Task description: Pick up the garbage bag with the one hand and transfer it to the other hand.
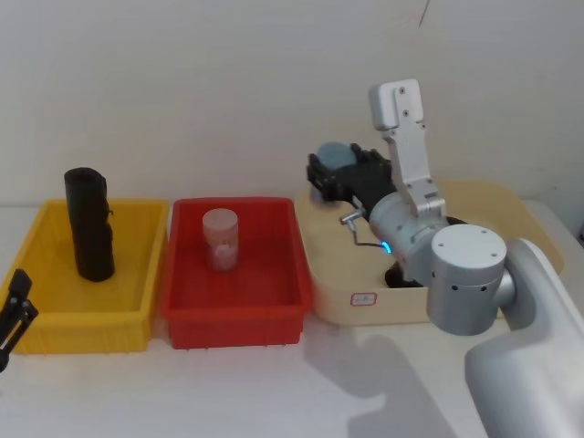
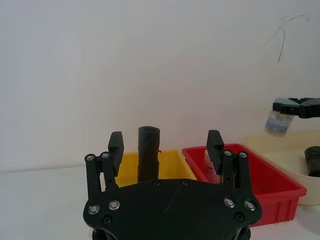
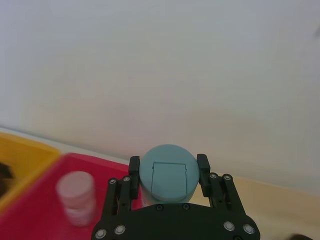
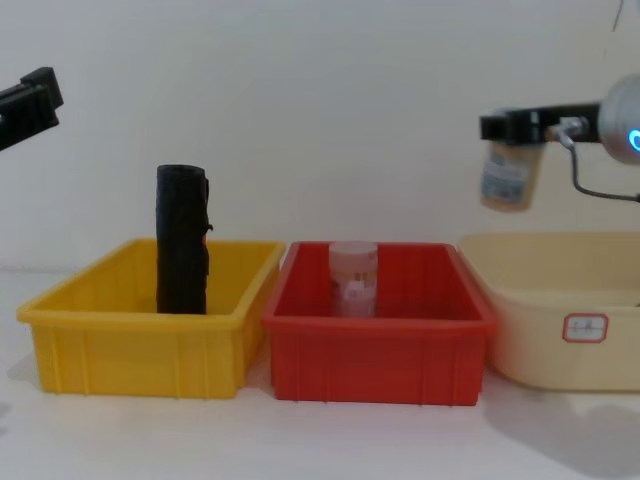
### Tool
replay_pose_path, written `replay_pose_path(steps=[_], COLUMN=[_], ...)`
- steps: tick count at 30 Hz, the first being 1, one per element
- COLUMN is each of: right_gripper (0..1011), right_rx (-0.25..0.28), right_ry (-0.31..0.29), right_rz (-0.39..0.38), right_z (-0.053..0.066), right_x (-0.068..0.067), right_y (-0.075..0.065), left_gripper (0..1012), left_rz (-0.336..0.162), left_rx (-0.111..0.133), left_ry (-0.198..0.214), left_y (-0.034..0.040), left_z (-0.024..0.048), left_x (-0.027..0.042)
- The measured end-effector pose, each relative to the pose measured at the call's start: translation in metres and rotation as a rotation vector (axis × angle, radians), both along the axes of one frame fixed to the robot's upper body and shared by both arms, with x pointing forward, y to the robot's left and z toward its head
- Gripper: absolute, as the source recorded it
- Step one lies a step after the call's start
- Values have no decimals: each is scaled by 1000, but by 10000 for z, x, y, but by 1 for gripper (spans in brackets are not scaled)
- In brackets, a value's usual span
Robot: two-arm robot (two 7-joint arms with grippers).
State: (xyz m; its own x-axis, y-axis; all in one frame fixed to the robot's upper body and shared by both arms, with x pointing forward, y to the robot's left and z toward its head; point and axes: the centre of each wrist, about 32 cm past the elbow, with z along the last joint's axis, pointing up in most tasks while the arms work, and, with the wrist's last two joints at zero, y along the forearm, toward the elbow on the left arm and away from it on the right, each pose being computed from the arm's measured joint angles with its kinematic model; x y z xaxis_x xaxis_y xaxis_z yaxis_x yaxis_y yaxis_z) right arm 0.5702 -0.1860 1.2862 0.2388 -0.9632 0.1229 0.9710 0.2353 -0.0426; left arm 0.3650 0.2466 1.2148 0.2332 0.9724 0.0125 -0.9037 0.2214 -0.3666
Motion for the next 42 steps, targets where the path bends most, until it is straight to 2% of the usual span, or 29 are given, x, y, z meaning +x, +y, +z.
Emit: replay_pose_path(steps=[6,14,21,24,27,42], right_gripper=[666,667,859,955,1001,1001], right_rx=[-41,-110,-138,-137,-131,-73], right_ry=[19,66,87,89,89,63], right_rz=[-64,-131,-159,-167,-173,-172], right_z=[-93,-287,-382,-406,-421,-386], right_x=[79,167,192,189,180,108], right_y=[-104,-217,-272,-294,-314,-363], left_gripper=[1001,1001,1001,1001,1001,1001], left_rz=[0,0,0,0,0,0], left_rx=[0,0,0,0,0,0], left_ry=[0,0,0,0,0,0], left_y=[0,0,0,0,0,0], left_z=[0,0,0,0,0,0], left_x=[0,0,0,0,0,0])
